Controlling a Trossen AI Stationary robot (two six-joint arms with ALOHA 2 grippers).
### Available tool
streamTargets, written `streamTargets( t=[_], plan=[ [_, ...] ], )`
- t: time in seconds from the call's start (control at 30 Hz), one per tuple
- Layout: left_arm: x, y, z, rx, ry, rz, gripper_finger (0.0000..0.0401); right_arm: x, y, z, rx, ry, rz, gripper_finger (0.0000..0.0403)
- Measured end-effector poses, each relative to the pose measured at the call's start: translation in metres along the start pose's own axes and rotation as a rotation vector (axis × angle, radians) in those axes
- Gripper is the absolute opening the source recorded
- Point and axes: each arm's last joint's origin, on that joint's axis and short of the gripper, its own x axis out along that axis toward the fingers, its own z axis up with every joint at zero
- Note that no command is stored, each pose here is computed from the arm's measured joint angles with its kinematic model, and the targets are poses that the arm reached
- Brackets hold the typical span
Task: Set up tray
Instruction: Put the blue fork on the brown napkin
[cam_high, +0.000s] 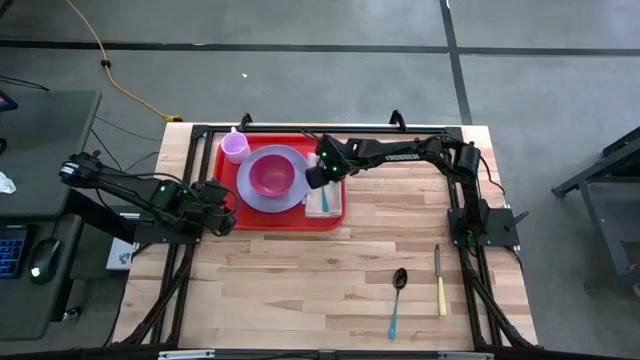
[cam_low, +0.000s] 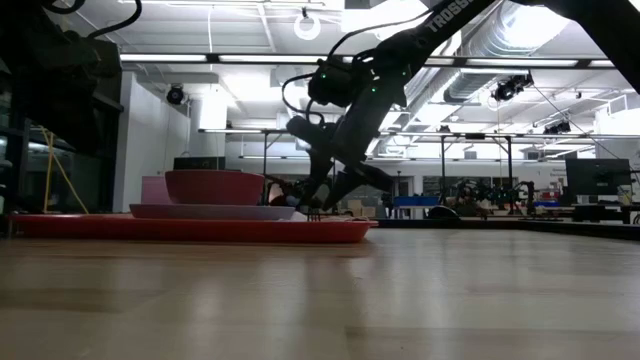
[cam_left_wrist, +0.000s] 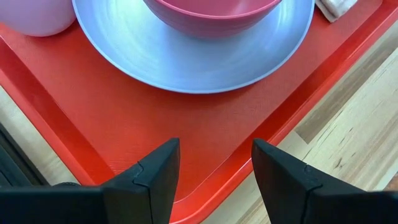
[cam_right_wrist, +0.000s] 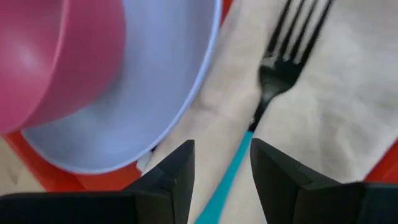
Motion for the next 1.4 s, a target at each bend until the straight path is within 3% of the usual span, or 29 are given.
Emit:
streamTargets(
  t=[0.37,0.9,1.03,1.4],
  plan=[
    [0.000,0.000,0.000,0.000,0.000,0.000,0.0227,-0.001,0.003,-0.002,-0.061,0.083,0.089,0.0133],
    [0.000,0.000,0.000,-0.001,-0.001,0.000,0.0227,-0.001,0.004,-0.002,0.001,0.092,0.109,0.0133],
    [0.000,0.000,0.000,-0.001,-0.002,0.001,0.0227,-0.001,0.003,-0.001,-0.015,0.062,0.079,0.0133],
    [0.000,0.000,0.000,-0.001,-0.003,0.001,0.0227,-0.037,0.021,0.005,-0.070,-0.066,-0.194,0.0133]
  ],
)
